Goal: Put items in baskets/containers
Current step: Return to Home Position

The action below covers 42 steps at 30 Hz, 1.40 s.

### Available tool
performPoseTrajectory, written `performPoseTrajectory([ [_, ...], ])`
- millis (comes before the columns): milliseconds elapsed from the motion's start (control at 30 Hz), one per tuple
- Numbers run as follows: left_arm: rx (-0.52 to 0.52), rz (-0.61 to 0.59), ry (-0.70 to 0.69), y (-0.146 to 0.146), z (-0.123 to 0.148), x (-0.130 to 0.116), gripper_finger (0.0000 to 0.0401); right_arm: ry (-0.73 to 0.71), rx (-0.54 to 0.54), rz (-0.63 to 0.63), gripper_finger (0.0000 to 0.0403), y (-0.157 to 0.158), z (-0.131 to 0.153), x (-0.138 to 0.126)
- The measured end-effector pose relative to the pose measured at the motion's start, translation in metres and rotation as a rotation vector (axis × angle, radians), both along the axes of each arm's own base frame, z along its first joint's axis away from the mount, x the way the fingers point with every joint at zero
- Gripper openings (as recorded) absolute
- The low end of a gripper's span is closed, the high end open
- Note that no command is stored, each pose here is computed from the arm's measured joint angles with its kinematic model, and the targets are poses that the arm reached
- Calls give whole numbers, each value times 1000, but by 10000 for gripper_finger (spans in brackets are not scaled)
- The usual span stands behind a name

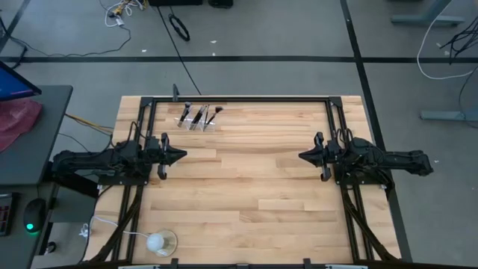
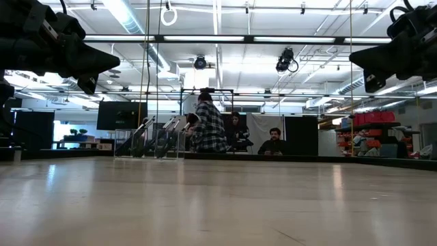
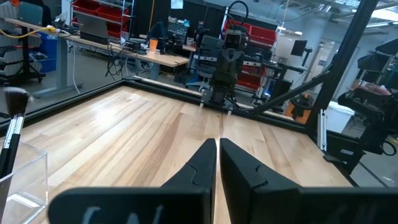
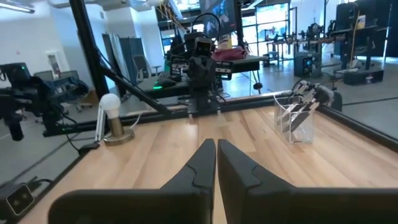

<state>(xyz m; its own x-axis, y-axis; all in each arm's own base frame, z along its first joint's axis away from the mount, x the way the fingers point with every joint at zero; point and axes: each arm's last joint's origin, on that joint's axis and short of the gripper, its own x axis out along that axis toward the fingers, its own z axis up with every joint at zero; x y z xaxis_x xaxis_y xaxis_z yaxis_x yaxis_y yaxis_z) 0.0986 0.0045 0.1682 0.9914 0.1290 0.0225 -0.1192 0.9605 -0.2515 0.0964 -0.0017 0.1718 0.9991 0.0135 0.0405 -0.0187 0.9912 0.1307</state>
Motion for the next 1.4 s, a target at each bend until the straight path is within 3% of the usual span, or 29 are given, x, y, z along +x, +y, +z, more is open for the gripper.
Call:
performPoseTrajectory([
  [1400,0,0,0,0,0,0,25,1,15,-2,20,0,0,0],
])
